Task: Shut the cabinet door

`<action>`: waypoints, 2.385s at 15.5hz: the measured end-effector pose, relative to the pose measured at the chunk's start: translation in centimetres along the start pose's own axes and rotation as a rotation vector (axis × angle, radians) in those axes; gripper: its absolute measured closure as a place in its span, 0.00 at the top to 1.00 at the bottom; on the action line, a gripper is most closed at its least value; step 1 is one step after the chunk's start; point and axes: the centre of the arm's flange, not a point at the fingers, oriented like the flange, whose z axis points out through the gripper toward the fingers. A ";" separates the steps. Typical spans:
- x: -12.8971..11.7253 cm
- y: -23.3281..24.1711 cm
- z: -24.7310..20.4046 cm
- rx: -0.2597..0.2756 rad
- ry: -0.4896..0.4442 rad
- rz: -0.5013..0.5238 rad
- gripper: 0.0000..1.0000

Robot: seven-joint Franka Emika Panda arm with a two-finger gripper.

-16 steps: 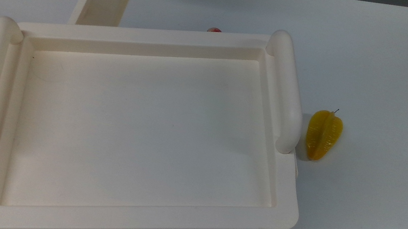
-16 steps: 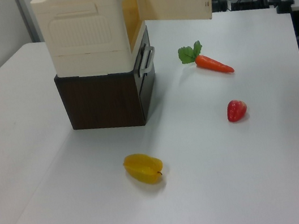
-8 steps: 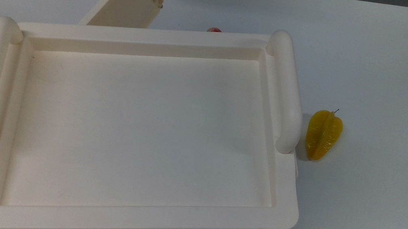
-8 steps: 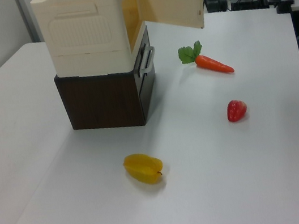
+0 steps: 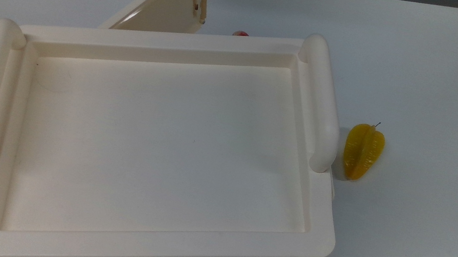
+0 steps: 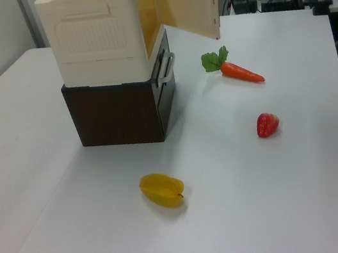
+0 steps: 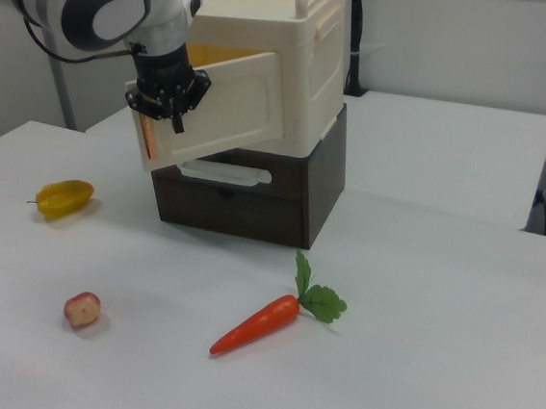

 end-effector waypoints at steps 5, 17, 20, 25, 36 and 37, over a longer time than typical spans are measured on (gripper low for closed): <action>3.0 -0.5 1.0 0.008 0.061 0.029 0.01; 11.0 -1.8 5.5 -0.132 0.285 0.365 0.03; 11.8 -2.0 5.9 -0.144 0.310 0.402 0.04; 12.3 -2.1 6.3 -0.164 0.338 0.426 0.04; 7.5 0.0 5.6 -0.061 0.168 0.498 0.07; 6.4 0.3 4.8 -0.037 0.140 0.549 0.07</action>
